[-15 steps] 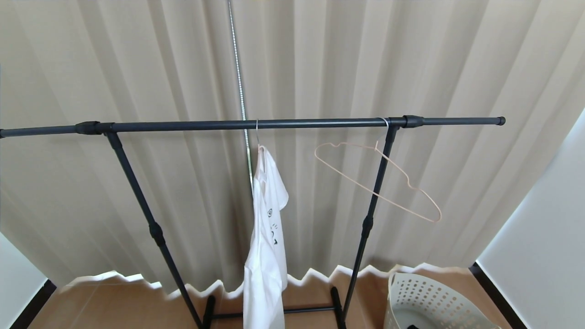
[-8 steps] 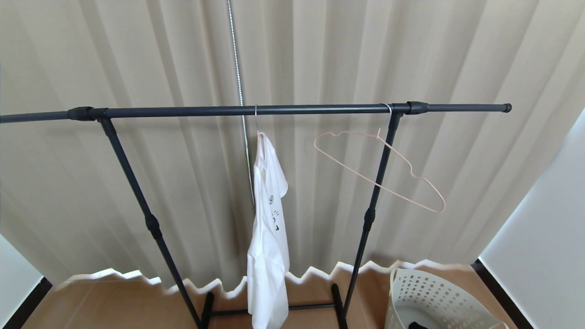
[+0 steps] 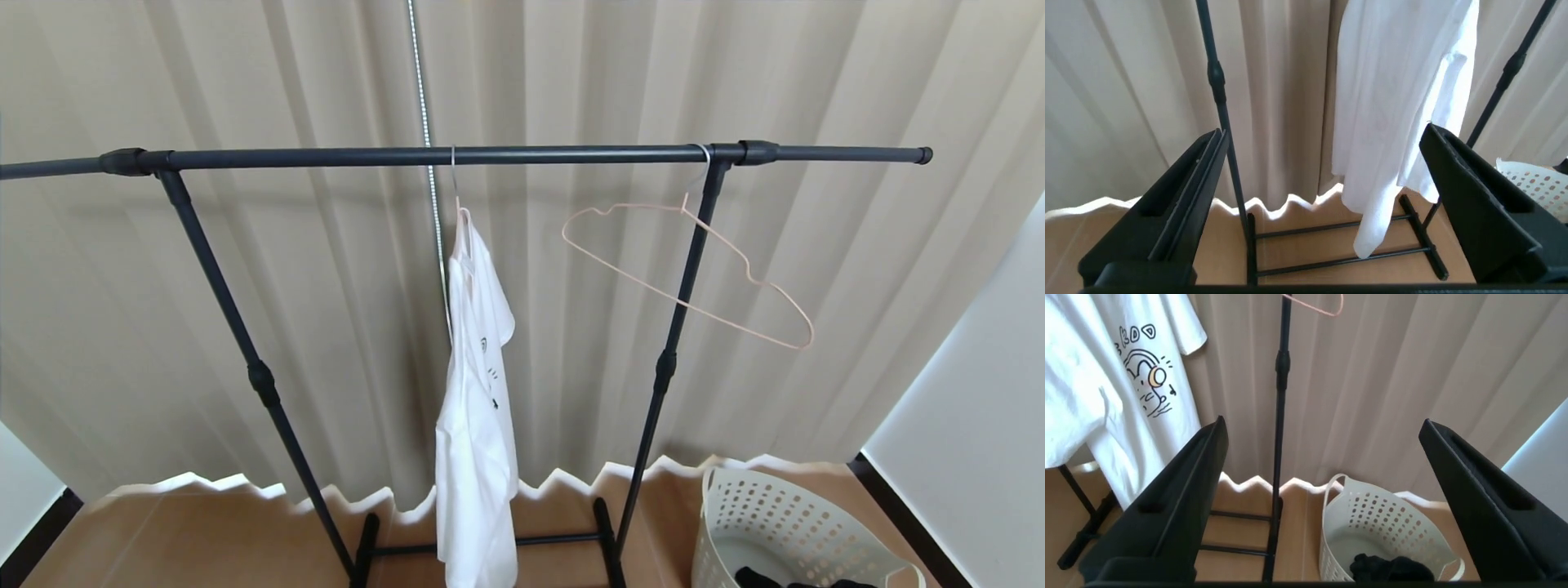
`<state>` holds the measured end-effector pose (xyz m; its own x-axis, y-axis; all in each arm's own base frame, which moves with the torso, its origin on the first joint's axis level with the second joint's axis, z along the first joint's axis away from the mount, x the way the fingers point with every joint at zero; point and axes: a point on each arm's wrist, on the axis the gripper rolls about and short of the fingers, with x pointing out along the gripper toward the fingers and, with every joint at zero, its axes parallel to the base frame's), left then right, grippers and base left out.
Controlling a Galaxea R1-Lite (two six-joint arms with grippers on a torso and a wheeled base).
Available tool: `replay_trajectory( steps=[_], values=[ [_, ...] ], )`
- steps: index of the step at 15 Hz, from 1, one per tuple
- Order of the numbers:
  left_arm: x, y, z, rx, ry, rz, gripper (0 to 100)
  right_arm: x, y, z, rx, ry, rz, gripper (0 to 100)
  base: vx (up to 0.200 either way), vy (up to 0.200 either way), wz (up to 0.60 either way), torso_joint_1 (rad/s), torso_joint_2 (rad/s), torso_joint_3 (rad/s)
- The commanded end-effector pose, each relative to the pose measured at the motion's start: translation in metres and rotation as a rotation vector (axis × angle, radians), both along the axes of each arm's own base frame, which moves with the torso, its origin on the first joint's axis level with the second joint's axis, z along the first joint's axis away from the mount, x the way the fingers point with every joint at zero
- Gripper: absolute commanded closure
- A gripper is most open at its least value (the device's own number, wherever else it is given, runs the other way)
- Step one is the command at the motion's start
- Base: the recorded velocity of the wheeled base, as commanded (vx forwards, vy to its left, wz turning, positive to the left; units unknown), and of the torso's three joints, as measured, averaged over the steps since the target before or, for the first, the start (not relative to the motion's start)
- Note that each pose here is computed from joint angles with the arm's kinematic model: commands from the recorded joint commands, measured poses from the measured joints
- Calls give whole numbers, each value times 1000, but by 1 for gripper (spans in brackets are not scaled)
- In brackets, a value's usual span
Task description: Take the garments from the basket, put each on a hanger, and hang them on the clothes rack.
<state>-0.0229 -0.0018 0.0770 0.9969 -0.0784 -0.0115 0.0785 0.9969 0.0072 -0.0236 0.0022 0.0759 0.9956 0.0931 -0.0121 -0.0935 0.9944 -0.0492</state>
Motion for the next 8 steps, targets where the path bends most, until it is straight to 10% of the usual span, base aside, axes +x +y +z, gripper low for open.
replay_trajectory(
  steps=[1, 8],
  values=[
    [0, 0, 0, 0, 4, 0, 0, 0, 0, 0, 0, 0, 0, 0, 0, 0, 0, -207, 540, 315],
    [0, 0, 0, 0, 4, 0, 0, 0, 0, 0, 4, 1, 0, 0, 0, 0, 0, -196, 545, 345]
  ],
)
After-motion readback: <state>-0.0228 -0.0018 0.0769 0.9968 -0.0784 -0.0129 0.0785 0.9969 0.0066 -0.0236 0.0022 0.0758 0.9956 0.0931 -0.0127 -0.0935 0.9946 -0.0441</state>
